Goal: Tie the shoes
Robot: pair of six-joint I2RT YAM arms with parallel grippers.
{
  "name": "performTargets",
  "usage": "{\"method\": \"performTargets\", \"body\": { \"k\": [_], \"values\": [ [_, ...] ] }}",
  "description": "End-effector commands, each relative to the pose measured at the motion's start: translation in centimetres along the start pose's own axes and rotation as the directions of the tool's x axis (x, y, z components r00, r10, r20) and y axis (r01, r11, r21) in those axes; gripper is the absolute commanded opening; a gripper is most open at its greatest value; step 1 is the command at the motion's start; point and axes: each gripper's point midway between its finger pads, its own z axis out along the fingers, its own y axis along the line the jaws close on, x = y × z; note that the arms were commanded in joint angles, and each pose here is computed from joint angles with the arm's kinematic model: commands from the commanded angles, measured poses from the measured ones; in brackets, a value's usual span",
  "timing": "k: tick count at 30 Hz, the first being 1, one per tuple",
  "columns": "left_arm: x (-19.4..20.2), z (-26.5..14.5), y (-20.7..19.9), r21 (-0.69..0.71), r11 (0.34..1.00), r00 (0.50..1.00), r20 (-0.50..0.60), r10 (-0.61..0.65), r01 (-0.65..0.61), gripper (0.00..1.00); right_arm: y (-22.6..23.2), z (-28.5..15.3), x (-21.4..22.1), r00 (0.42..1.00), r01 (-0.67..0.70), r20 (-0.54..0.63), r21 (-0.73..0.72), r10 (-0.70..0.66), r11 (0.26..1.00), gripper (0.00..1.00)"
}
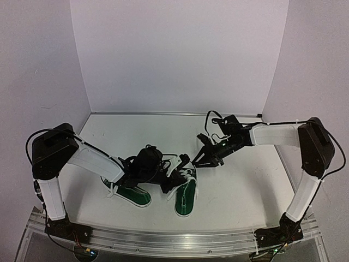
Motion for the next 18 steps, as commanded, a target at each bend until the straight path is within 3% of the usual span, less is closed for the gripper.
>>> {"method": "performTargets", "body": {
  "k": [1, 3, 9, 18],
  "values": [
    [0.1, 0.0, -0.9, 0.031, 1.0, 1.0, -0.009, -0.003, 0.003, 0.0, -1.9, 0.0, 0.0, 0.999, -0.04, 0.016, 0.053, 0.04, 0.998, 0.22],
    [0.1, 0.0, -0.8, 0.029, 1.0, 1.0, -0.01, -0.002, 0.002, 0.0, -3.2, 0.5, 0.5, 0.998, -0.059, -0.002, 0.087, 0.06, 0.994, 0.17],
    [0.1, 0.0, -0.8, 0.029, 1.0, 1.0, -0.014, -0.002, 0.003, 0.0, -4.2, 2.2, 2.2, 0.995, -0.049, -0.077, 0.099, 0.057, 0.994, 0.16],
    [0.2, 0.1, -0.8, 0.029, 1.0, 1.0, -0.02, 0.0, 0.0, 0.0, -1.5, 3.4, 2.9, 0.992, 0.005, -0.125, 0.017, -0.003, 1.0, 0.22]
  ]
}}
